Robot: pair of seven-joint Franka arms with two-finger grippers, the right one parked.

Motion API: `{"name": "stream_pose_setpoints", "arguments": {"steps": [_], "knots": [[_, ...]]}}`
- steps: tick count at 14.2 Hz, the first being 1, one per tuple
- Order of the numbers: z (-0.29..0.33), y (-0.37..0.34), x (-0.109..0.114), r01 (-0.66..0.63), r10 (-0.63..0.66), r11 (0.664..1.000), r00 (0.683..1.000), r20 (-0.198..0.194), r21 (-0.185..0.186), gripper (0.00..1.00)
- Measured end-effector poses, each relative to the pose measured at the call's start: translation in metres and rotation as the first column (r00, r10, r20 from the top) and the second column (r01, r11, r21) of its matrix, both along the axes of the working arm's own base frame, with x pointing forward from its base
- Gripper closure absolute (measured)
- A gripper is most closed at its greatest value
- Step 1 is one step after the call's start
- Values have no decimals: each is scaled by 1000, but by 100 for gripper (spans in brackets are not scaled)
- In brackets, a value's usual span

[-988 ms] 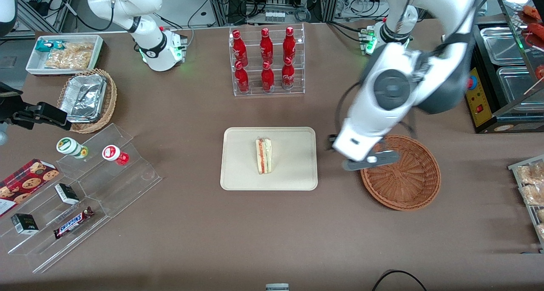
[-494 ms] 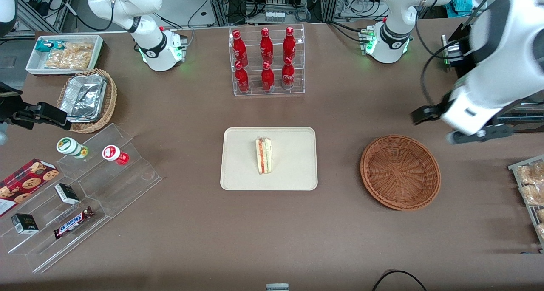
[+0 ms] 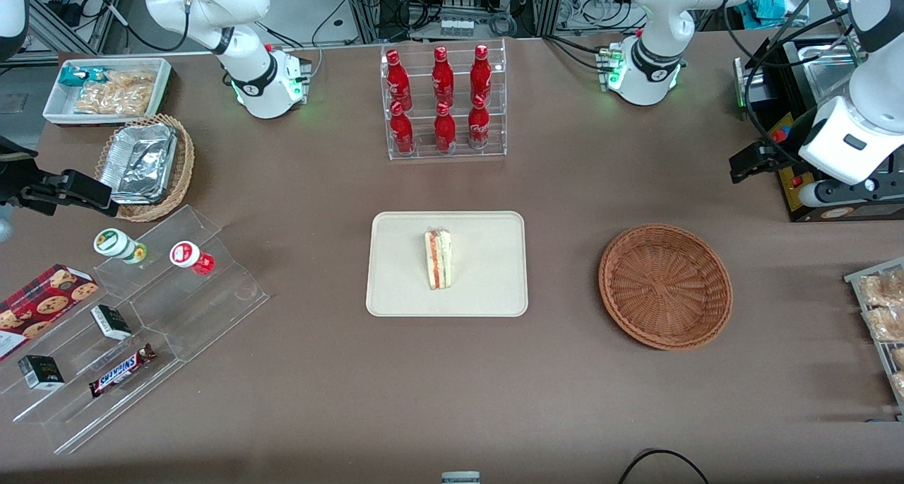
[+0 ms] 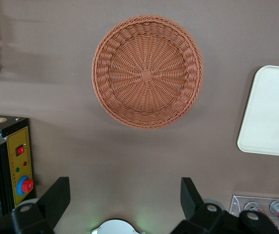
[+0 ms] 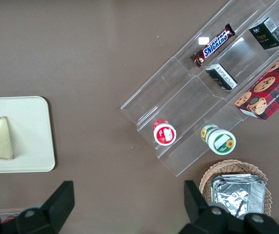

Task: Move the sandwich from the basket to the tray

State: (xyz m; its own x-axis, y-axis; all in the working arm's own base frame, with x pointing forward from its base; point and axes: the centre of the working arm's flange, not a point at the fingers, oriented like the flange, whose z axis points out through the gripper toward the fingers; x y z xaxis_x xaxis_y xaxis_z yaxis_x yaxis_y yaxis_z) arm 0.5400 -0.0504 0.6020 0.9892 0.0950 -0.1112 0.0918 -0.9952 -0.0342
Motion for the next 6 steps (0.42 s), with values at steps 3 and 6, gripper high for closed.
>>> {"name": "stream_pose_setpoints", "arguments": {"steps": [3,6], "knots": [[10,0,1,0,0,1000,1000,21,-2,0],[15,0,1,0,0,1000,999,33,-3,0]]}}
